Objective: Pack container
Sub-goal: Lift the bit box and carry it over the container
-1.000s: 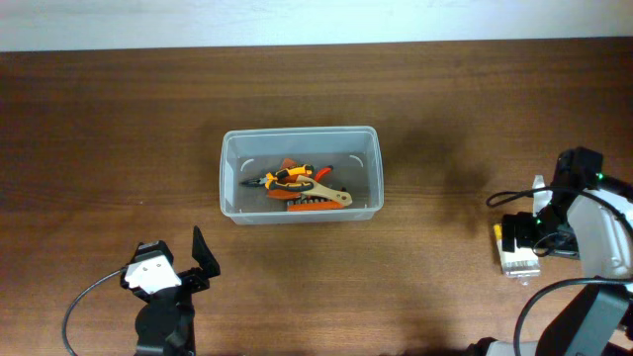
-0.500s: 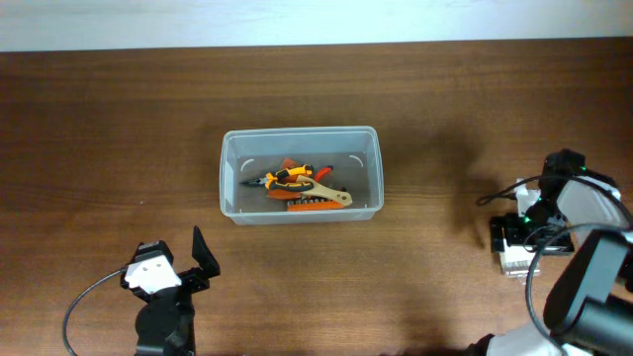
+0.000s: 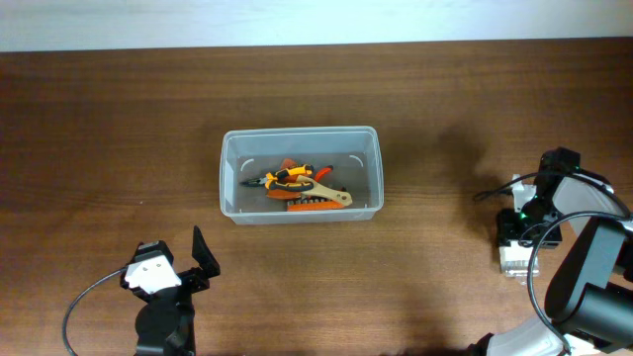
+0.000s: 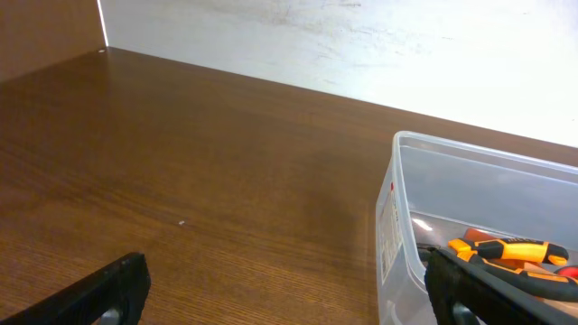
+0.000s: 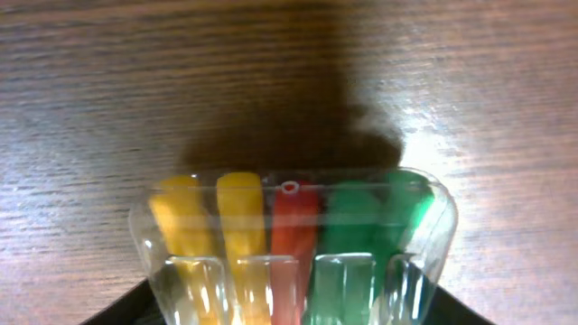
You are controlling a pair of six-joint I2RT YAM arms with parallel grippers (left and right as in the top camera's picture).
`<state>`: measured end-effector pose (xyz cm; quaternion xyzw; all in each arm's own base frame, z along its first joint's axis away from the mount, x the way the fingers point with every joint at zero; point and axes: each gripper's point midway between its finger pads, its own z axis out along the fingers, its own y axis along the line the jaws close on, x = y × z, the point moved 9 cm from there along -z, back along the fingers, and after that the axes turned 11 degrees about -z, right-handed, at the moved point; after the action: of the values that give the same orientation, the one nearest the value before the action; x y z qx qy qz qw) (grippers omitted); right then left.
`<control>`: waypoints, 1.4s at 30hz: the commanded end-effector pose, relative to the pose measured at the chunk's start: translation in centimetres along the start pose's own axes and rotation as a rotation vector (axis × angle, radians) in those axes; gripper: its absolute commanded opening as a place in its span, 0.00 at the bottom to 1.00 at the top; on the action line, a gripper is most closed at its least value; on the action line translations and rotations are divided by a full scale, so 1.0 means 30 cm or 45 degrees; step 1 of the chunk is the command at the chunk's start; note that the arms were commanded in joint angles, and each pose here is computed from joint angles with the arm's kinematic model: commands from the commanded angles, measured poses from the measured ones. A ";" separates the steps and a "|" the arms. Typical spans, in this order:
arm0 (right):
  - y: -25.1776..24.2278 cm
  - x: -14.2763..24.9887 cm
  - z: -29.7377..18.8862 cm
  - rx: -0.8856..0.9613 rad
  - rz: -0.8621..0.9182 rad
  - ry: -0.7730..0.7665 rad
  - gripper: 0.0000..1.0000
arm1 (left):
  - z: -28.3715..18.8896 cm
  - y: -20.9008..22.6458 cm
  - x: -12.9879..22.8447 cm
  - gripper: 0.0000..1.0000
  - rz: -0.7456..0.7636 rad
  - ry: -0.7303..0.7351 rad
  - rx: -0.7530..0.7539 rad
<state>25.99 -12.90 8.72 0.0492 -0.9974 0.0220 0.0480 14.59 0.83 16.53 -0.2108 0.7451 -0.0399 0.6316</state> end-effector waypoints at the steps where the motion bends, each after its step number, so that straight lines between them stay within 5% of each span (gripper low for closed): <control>1: 0.004 -0.005 0.034 -0.008 0.003 0.026 0.56 | -0.001 0.001 0.002 0.99 0.011 -0.002 0.000; 12: -0.057 -0.096 -0.065 0.066 0.092 -0.115 0.52 | -0.001 0.001 0.002 0.99 0.011 -0.002 0.000; 23: -0.021 -0.303 -0.376 0.121 -0.043 -0.407 0.47 | -0.001 0.001 0.002 0.99 0.011 -0.002 0.000; 34: 0.458 -0.501 -0.791 0.201 -0.573 -0.839 0.40 | -0.001 0.001 0.002 0.99 0.011 -0.002 0.000; 42: 0.813 -0.478 -0.875 0.224 -1.074 -0.982 0.39 | -0.001 0.001 0.002 0.99 0.011 -0.002 0.000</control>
<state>40.99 10.86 31.74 0.3842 -0.8683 0.0653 -0.3069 14.59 0.83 16.53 -0.2108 0.7451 -0.0399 0.6316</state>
